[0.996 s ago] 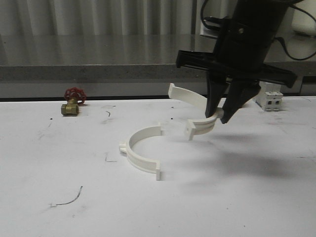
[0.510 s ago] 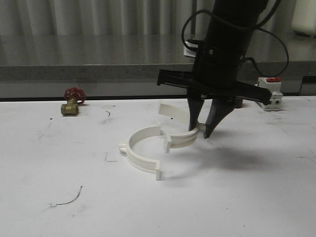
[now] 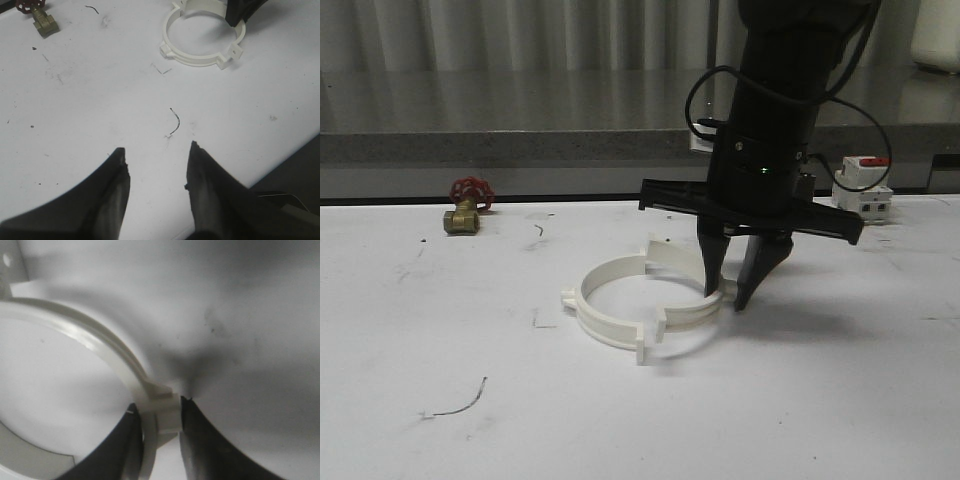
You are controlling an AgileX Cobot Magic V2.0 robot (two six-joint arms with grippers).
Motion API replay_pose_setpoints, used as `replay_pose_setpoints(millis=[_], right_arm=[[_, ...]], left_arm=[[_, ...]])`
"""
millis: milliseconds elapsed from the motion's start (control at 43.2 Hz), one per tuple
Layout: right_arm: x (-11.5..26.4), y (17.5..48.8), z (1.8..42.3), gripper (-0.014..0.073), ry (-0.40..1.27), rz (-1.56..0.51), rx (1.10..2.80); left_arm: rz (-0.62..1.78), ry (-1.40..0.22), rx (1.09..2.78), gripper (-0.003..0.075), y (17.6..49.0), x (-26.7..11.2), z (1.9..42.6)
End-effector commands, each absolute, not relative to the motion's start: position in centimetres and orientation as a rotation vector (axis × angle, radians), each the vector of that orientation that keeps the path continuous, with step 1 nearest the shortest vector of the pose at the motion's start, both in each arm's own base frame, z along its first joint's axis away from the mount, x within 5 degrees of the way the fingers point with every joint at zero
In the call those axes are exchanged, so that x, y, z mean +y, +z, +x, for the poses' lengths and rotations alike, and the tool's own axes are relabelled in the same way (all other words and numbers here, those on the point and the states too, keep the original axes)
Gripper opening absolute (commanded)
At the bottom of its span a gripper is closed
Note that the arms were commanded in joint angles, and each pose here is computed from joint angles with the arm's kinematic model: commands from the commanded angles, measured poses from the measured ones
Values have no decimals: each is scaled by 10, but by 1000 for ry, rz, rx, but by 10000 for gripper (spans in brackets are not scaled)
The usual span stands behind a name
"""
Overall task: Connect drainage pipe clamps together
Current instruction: 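Lower it and press its tabs against the placed half's tabs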
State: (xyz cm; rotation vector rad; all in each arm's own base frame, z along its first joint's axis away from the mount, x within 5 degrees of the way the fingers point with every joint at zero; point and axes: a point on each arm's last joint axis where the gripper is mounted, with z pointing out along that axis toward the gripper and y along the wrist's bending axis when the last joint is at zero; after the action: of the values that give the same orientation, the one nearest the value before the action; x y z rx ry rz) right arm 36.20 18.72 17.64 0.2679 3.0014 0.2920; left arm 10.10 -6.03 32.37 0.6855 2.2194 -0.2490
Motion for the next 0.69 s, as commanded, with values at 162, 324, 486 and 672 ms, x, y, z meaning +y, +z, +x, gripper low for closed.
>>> replay_pose_setpoints(millis=[162,324,486,672], right_arm=[[188,194,368,165,333,271,2934],[188,194,369,211,341,272,2921],[188,194,370,304,350,272,2907],[189,195,371,304,362,286,2901]], left_arm=[[656,-272,2133,273,337,-62,104],[656,-272,2133,273,337,-62,104],[656,-272,2133,273,337,-62,104],[656,-272,2133,273,337,-62,104]])
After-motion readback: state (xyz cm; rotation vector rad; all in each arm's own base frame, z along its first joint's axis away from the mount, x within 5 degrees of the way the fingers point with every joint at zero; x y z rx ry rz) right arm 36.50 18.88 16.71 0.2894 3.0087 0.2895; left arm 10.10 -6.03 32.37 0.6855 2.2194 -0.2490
